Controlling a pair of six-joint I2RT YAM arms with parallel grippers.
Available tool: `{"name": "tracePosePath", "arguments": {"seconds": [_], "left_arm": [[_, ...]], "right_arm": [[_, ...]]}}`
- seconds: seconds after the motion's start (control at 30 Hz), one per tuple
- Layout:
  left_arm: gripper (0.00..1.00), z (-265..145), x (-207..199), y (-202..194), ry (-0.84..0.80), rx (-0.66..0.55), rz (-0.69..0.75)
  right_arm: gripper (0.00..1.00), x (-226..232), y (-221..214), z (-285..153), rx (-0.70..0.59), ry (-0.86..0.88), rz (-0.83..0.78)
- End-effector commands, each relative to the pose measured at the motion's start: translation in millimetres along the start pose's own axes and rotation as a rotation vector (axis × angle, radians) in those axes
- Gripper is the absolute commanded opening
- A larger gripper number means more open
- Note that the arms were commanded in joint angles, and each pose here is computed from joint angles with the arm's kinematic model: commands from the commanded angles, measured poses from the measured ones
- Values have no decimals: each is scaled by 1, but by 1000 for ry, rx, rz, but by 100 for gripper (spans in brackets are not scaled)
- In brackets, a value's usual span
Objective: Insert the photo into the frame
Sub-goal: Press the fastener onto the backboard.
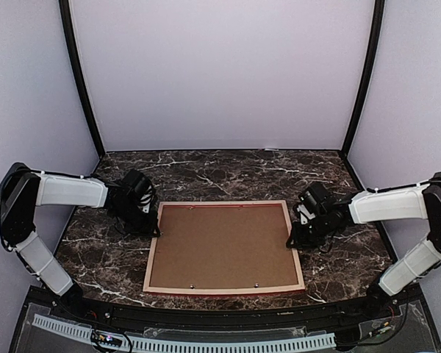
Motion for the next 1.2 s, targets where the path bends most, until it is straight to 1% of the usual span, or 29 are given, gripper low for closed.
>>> {"name": "tracePosePath", "arguments": {"seconds": [0.0, 0.1, 0.3, 0.43, 0.6, 0.63, 0.67, 0.73, 0.87, 0.93, 1.07, 1.17], "left_arm": [[16, 3, 1, -8, -2, 25, 7], [16, 3, 1, -8, -1, 25, 9], [16, 2, 3, -9, 10, 26, 17], [16, 0, 4, -7, 22, 23, 25], [16, -1, 3, -5, 26, 22, 34], [16, -1, 3, -5, 28, 22, 34], [16, -1, 3, -5, 28, 22, 34], [16, -2, 3, -4, 26, 18, 33], [16, -1, 2, -3, 23, 17, 31], [16, 0, 2, -4, 23, 20, 33], [16, 0, 2, -4, 22, 20, 33], [16, -1, 2, -3, 20, 17, 32]], "right_arm": [[6, 0, -5, 6, 46, -18, -60], [0, 5, -5, 9, 53, 16, -88], [1, 16, -6, 12, 80, 115, -189], [6, 21, -4, 9, 92, 136, -259], [8, 24, 2, 5, 83, 136, -299], [11, 25, 2, 5, 85, 139, -301], [17, 25, 2, 5, 86, 136, -297], [23, 25, 3, 5, 82, 137, -279], [33, 27, 4, 6, 82, 156, -237], [35, 27, 5, 7, 83, 172, -217], [37, 24, 6, 9, 89, 194, -179], [33, 21, 5, 9, 92, 207, -160]]}}
Point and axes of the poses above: each gripper's point midway between its finger pads, its own z axis out along the fingers, its own x axis along the line the jaws close on, y = z × x, the point moved 3 cm from there along -z, back along the fingers, and after that the axes turned 6 degrees about -z, right-handed, at the moved point
